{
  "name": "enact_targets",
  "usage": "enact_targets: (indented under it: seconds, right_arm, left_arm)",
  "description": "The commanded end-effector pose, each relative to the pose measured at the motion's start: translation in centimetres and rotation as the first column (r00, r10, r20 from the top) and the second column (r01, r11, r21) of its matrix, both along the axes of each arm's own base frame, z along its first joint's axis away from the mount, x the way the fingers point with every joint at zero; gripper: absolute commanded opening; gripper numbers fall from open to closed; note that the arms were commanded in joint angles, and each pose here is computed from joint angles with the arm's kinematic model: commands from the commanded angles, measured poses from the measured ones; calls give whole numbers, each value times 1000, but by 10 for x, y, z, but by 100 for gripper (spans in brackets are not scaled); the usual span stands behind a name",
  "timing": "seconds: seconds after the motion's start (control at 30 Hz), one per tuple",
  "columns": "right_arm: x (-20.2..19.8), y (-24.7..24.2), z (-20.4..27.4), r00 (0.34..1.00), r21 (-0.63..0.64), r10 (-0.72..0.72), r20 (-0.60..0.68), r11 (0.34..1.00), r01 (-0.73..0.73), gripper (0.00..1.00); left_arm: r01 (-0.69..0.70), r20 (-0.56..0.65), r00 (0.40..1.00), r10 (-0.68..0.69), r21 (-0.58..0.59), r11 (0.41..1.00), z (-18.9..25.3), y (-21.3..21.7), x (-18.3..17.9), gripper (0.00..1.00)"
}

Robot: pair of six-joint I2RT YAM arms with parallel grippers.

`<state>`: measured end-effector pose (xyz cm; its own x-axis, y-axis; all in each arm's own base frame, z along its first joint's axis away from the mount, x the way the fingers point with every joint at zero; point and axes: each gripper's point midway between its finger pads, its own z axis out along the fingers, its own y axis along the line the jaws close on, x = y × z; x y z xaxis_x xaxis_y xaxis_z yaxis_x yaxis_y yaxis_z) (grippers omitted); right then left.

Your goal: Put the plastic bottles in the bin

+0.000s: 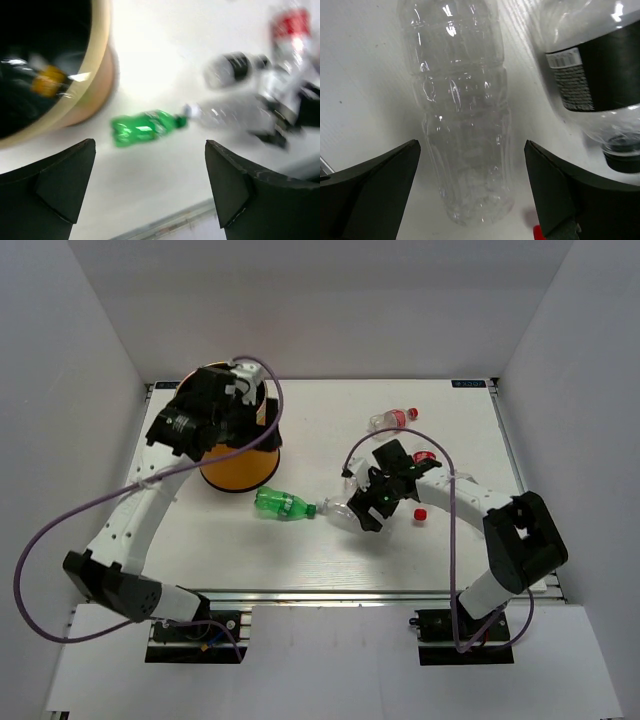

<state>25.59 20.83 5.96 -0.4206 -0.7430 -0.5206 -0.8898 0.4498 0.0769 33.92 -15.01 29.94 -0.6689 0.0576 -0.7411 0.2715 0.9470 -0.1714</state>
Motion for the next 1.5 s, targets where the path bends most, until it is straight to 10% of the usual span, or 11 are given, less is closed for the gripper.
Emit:
enact_targets:
  seconds: [0.0,0.23,0.5,0.73,0.97,1.1,1.47]
  right_arm:
    - [2,7,-16,1000,-27,-15,9,1000,15,90]
    - [-6,8,-39,1000,-80,2,15,997,-1,73]
    - [-42,17,0,985,34,160,-67,987,-158,2]
    - [-40,38,124,948,170,310,75,933,-318,0]
    - [30,98,267,915,361,154,374,884,-296,0]
    - [61,149,355,847,516,45,529,776,-363,0]
    - [103,279,410,720,687,-117,684,434,-583,0]
  left_arm:
    - [233,-33,971,-237,-78,969,-5,-33,-54,100]
    - [47,-247,966,-72,-104,993,-45,-18,-107,100]
    - [-350,-353,896,268,-193,917,-112,4,-129,100]
    - [-387,-366,886,284,-248,888,-126,8,-144,100]
    - [-344,-373,897,236,-257,903,-139,12,-165,100]
    - [-343,-411,883,226,-237,909,-157,15,-179,100]
    - [-377,-433,867,245,-249,892,-168,18,-188,100]
